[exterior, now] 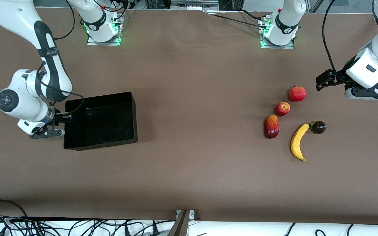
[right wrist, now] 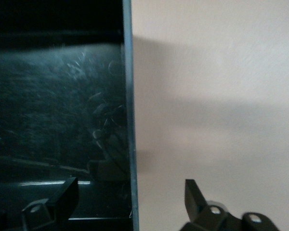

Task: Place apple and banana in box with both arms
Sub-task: 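Reach the right gripper to the black box and grip its rim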

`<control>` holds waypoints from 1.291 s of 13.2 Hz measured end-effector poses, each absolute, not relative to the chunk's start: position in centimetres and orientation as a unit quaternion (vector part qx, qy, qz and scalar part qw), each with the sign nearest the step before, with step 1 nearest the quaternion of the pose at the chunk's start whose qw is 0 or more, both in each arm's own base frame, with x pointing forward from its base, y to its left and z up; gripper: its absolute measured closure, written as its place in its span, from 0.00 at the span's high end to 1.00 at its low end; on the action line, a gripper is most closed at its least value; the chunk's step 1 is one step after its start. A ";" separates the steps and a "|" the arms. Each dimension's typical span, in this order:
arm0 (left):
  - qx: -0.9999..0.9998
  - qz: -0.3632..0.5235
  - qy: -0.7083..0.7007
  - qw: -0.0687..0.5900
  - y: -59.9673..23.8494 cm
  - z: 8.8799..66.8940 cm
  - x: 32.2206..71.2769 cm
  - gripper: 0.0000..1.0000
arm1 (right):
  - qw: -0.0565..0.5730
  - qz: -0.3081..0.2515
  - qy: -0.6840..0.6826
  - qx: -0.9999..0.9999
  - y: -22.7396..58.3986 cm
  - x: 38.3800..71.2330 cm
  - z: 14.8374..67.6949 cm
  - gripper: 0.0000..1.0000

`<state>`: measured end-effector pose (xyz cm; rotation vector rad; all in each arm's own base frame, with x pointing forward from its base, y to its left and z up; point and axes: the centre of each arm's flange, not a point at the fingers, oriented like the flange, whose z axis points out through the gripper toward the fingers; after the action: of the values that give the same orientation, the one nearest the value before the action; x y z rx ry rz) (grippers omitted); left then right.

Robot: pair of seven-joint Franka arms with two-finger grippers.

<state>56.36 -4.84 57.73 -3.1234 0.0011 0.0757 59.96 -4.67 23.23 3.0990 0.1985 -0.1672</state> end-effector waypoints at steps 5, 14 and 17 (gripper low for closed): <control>-1.000 0.025 0.000 0.009 -4.8 57.7 56.4 1.00 | 0.010 -0.056 0.071 0.996 -4.9 59.8 22.8 0.38; -1.000 0.025 0.000 0.009 -4.8 57.7 56.3 1.00 | -0.001 -0.045 0.087 0.995 -0.8 62.8 29.0 0.04; -1.000 0.025 0.000 0.009 -4.8 57.7 56.3 1.00 | -0.019 -0.028 0.079 0.996 7.4 64.9 34.2 0.04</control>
<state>56.35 -4.82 57.72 -3.1232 0.0006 0.0782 64.85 7.45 34.18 3.1684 0.2497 -0.0897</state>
